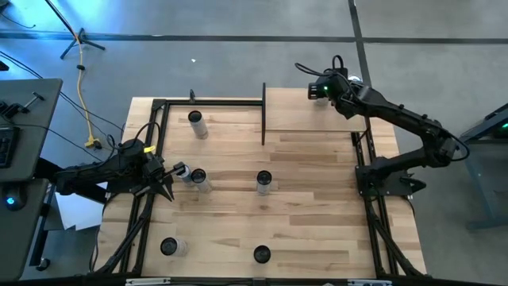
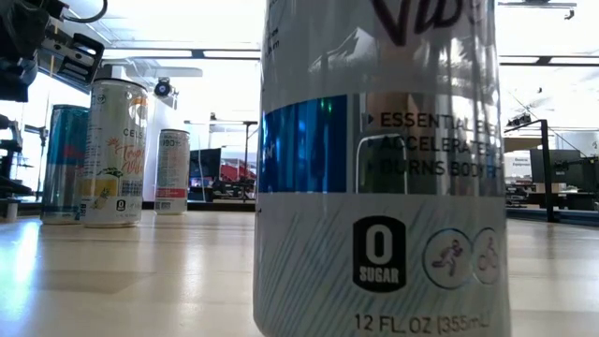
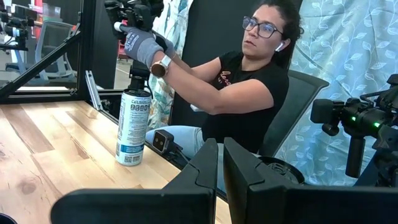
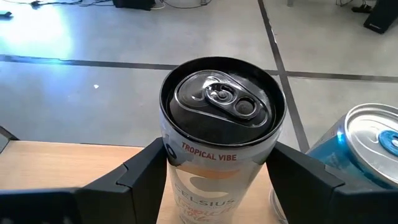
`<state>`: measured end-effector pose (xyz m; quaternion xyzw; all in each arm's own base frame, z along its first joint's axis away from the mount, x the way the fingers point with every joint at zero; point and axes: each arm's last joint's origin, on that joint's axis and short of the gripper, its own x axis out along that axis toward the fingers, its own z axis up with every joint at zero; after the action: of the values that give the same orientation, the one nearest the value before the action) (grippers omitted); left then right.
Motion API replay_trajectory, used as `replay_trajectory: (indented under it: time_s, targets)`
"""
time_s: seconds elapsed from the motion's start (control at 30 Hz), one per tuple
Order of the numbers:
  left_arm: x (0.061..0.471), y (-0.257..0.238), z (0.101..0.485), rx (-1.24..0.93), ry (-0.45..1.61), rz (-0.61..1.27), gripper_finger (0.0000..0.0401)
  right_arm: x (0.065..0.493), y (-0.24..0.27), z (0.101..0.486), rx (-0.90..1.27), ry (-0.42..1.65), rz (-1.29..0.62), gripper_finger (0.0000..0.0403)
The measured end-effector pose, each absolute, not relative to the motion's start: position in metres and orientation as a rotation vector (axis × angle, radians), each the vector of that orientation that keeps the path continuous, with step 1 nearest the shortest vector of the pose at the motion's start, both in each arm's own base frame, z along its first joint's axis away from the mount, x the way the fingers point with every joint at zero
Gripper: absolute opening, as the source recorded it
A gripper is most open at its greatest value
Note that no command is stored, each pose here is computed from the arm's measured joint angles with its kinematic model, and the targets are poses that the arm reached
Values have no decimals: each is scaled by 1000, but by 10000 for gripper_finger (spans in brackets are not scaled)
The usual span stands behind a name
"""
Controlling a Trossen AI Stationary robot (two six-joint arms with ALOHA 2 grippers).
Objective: Place canned beverage on shelf
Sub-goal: Put the bottom white yellow soda can on the shelf
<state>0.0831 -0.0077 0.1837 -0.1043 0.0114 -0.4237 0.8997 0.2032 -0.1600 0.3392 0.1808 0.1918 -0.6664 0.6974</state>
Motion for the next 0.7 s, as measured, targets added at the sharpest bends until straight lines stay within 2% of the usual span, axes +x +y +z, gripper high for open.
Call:
replay_trajectory:
  time_s: [0.7]
  targets:
    - [83, -8, 184, -216, 24, -877, 3, 215, -169, 333, 372, 429, -1491, 241]
